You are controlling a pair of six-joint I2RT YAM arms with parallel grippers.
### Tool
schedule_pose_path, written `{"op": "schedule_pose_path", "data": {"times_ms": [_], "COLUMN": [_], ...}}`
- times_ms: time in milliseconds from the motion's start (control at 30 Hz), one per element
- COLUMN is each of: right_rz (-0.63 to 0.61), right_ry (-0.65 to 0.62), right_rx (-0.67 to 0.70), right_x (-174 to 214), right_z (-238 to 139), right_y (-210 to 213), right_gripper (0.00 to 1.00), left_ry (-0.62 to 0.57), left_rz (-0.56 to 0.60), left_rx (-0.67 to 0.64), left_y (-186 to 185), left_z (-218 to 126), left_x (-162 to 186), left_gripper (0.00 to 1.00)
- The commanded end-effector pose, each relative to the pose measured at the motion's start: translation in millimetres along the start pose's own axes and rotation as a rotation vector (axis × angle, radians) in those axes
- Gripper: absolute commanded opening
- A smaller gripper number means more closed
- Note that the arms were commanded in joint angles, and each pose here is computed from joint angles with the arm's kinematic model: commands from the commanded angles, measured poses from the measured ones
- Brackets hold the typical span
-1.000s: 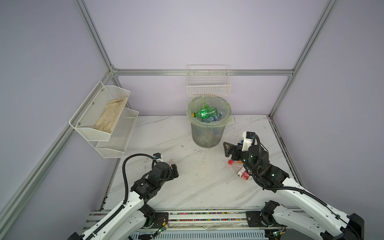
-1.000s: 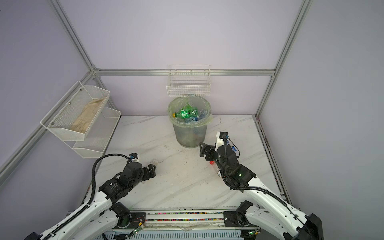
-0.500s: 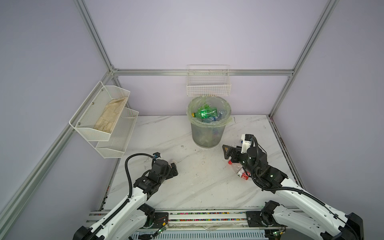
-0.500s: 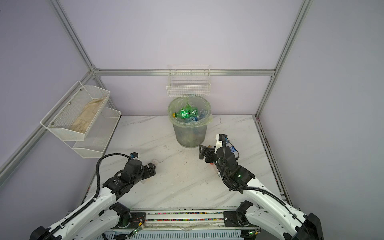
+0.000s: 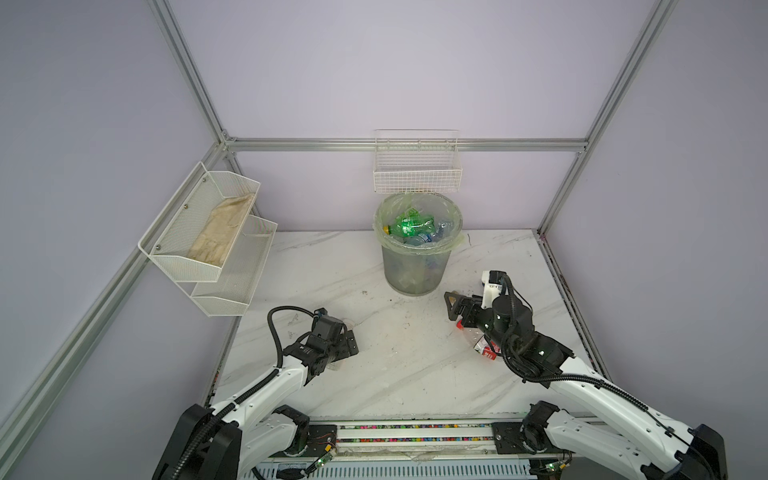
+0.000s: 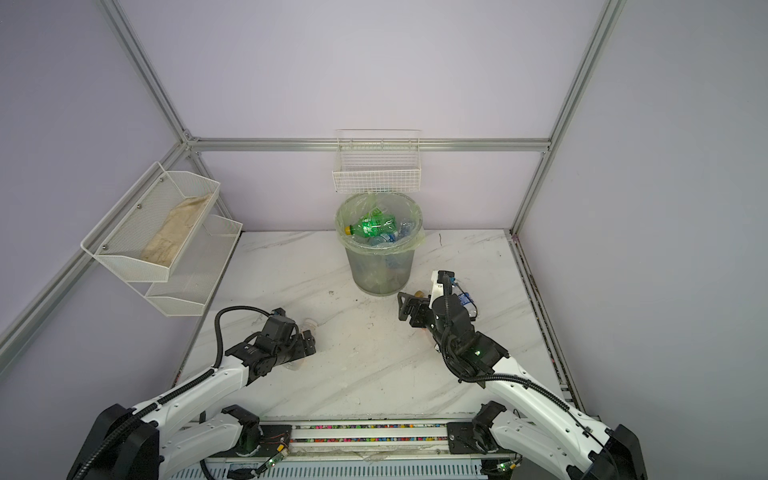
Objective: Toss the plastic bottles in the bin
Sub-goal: 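Lower and close the left gripper on the white-capped yellow-labelled bottle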
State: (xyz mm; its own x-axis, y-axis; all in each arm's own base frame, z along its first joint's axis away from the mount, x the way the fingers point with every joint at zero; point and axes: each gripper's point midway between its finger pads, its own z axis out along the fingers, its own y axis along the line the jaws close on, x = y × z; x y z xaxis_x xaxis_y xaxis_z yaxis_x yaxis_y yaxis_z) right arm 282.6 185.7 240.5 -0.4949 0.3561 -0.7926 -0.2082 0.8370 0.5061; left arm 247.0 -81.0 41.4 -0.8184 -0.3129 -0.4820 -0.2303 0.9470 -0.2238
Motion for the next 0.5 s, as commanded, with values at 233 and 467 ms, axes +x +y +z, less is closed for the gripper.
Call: {"op": "schedule_pose_path", "data": {"times_ms": [233,467], "right_rz": [0.027,0.035], "right_ry": [-0.006,-0.006], "right_rx": [-0.005,-0.007], "right_x": [0,1], "right_z": [-1,-2], "right_y": [-1,-1], "right_gripper": [0.97,0.97], "left_ry": [0.092,0.070], "left_rz": [0.006,0.007], "left_rx": [0.098,0.113], "left_y": [-24,-25], "left_z": [12,6], "left_x": [11,10], "left_gripper": [0.83,0.49]}}
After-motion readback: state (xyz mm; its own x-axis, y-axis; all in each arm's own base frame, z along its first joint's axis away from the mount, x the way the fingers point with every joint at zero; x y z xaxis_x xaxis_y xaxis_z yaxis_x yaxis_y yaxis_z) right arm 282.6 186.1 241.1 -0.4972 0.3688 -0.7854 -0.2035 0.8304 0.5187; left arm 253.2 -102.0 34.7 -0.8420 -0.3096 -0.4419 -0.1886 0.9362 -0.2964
